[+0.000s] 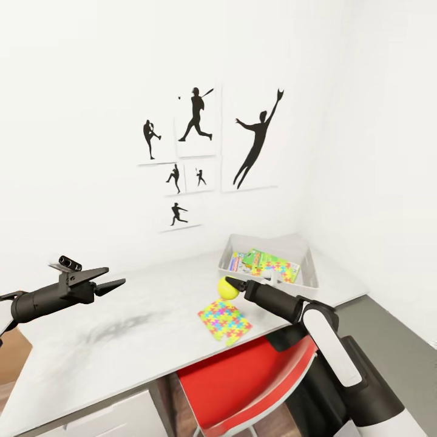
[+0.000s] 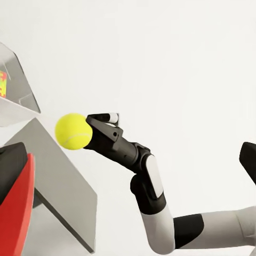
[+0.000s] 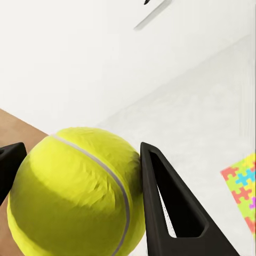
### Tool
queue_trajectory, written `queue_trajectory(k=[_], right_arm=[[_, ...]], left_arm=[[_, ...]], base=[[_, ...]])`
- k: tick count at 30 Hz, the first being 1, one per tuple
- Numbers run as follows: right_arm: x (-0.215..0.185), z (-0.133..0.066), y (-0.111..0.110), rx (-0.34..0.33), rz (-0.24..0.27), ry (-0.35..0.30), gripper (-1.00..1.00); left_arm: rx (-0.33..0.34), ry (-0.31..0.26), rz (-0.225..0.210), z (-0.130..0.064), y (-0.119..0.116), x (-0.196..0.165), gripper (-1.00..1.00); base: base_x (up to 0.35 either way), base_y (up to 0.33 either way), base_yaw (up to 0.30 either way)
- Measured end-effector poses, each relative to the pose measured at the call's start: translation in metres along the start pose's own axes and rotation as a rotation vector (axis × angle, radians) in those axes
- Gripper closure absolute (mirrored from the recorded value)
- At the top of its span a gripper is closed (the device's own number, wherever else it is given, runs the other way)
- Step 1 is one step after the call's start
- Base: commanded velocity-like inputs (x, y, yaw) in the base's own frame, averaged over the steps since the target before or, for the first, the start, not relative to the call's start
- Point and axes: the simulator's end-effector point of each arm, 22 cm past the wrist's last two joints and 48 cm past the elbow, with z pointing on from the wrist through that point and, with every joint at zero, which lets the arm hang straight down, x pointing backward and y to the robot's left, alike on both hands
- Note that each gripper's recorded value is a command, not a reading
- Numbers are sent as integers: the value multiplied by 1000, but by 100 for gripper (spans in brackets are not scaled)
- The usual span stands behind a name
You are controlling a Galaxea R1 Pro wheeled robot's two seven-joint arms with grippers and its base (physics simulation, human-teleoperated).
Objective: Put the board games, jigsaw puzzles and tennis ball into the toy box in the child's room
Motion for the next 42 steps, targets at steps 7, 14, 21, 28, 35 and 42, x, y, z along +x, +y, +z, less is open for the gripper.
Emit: queue_trajectory(k=[7, 14, 21, 28, 35, 42], right_arm=[[0, 0, 0, 1, 1, 0, 100], [-1, 1, 4, -2, 2, 0, 100], [-146, -16, 12, 15, -26, -44, 100], [-202, 6, -66, 295, 100, 25, 100], [-168, -13, -158, 621, 197, 136, 100], [-163, -29, -187, 726, 217, 147, 100]], left_arm=[[-1, 0, 0, 0, 0, 0, -100], [-1, -1, -1, 0, 1, 0, -100], [0, -2, -1, 0, 1, 0, -100], [1, -2, -1, 0, 0, 0, -100], [1, -2, -1, 0, 0, 0, -100], [1, -2, -1, 0, 0, 0, -100]], base=[[0, -54, 0], [0, -2, 0], [0, 0, 0], [0, 0, 0], [0, 0, 0], [0, 0, 0]])
